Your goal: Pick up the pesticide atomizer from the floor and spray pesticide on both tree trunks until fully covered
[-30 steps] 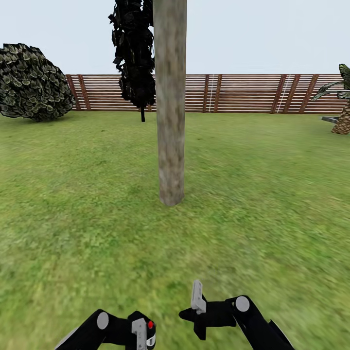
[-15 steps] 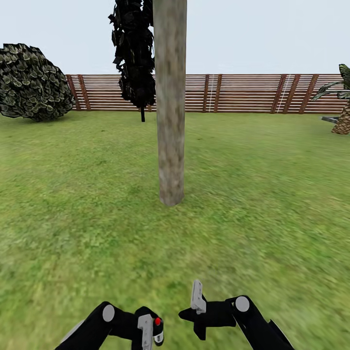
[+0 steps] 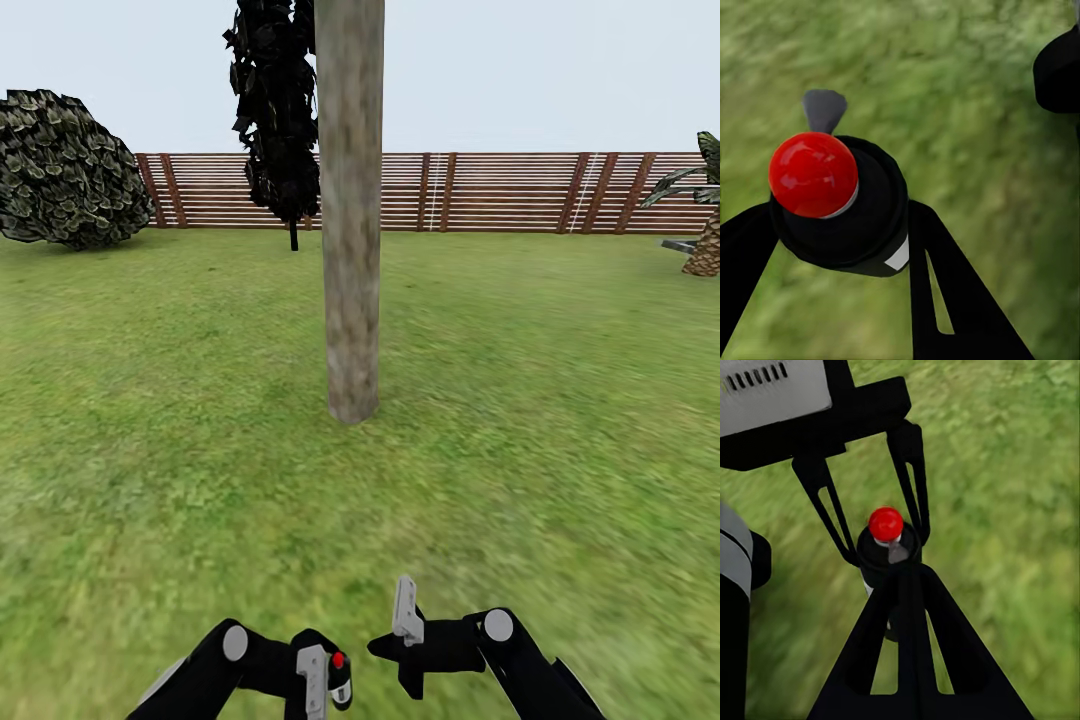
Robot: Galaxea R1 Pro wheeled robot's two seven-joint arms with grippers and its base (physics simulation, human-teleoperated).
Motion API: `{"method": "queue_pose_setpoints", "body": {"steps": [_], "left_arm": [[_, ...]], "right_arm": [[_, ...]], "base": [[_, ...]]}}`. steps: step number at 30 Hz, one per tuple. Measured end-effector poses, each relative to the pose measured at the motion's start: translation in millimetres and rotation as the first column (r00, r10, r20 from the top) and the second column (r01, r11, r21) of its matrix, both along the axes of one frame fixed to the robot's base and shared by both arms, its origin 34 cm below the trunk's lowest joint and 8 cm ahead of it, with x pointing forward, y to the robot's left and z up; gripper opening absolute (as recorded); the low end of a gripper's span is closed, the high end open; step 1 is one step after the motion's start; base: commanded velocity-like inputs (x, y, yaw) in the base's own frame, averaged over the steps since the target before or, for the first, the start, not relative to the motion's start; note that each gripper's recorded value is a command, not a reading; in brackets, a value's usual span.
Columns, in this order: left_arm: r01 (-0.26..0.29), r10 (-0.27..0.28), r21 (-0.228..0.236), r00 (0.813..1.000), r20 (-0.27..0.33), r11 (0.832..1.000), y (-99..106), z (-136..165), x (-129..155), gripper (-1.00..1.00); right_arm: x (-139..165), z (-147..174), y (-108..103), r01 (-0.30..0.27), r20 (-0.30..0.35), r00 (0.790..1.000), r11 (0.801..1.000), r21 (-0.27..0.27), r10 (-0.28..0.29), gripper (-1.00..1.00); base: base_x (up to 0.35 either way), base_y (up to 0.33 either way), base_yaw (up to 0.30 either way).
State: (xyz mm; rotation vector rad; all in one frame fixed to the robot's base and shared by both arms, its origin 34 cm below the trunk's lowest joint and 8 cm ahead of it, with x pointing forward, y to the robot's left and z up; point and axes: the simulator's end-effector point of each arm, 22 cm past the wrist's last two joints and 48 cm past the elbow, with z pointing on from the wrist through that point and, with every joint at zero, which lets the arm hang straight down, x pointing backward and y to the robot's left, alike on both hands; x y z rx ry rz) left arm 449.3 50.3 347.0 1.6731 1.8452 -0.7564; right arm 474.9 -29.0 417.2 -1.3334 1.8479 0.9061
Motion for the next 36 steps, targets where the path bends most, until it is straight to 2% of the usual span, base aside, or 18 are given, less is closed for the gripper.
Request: {"method": "queue_pose_setpoints", "body": {"steps": [9,24,29,36], "left_arm": [[0.034,-0.034,-0.013,0.999,-0.009,0.999,-5,7,-3,-1.00],[0.043,-0.043,-0.031,0.999,0.001,0.999,-12,14,-1,-1.00],[0.066,-0.067,-0.044,0.998,-0.021,0.997,-19,17,-9,-1.00],[0.070,-0.071,-0.052,0.997,-0.027,0.996,-23,18,-10,-1.00]], "right_arm": [[0,0,0,0.000,0.001,1.000,1.000,0.000,0.000,-1.00],[0,0,0,0.000,0.001,1.000,1.000,0.000,0.000,-1.00],[0,0,0,0.000,0.001,1.000,1.000,0.000,0.000,-1.00],[0,0,0,0.000,0.001,1.000,1.000,-0.001,0.000,-1.00]], "base": [[0.000,0.000,0.000],[0.000,0.000,0.000],[0.000,0.000,0.000],[0.000,0.000,0.000]]}}
